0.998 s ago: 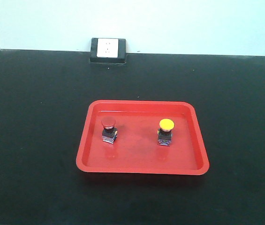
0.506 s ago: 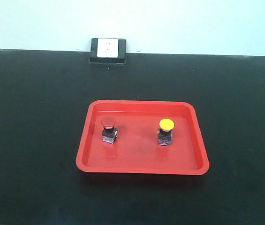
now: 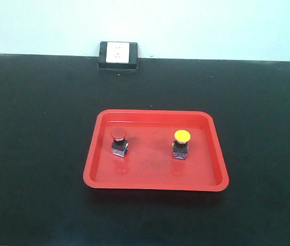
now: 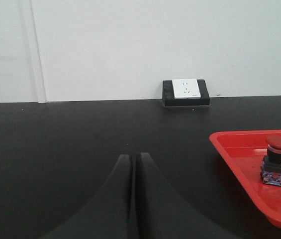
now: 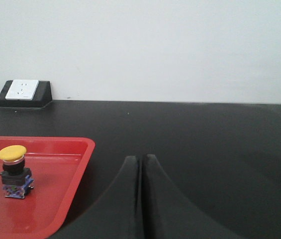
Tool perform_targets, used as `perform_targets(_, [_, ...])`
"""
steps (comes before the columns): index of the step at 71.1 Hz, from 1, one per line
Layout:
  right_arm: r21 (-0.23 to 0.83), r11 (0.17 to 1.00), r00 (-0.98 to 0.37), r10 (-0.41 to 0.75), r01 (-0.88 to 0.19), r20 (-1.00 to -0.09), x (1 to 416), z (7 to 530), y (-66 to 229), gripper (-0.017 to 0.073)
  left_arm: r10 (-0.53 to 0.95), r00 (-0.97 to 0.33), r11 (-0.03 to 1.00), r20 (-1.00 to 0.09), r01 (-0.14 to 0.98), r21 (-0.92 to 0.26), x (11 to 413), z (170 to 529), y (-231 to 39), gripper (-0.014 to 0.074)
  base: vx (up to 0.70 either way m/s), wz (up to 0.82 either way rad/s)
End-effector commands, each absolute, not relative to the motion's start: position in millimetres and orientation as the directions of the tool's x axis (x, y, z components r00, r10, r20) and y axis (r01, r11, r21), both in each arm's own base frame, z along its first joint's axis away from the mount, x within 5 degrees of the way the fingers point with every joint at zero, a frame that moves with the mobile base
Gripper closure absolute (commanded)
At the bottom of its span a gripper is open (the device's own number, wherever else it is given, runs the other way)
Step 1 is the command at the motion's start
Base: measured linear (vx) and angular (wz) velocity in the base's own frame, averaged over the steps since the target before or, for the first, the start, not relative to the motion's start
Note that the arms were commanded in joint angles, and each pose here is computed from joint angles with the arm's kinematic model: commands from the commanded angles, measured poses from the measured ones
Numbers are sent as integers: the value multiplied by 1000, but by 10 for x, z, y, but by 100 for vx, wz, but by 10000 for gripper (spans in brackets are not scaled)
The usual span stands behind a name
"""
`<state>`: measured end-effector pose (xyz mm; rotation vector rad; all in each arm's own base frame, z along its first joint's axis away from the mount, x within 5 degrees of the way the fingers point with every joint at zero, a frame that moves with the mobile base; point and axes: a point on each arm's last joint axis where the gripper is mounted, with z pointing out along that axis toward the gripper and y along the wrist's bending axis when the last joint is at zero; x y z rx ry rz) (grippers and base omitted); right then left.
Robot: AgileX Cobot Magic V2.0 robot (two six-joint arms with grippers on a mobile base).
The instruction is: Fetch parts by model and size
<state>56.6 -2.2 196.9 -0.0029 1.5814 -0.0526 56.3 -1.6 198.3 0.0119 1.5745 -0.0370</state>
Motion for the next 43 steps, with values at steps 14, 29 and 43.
perform_targets(14, [-142,989,88,-145,35,-986,559,2038,-12,569,-26,83,999,-996,38,-22,551,2057,-20,599,0,0])
perform_targets(29, [-118,992,88,-120,33,-989,559,2038,-12,569,-26,83,999,-996,38,-22,551,2057,-20,599,0,0])
perform_targets(43, [-90,995,89,-92,30,-992,559,2038,-12,569,-26,83,999,-996,38,-22,551,2057,-20,599,0,0])
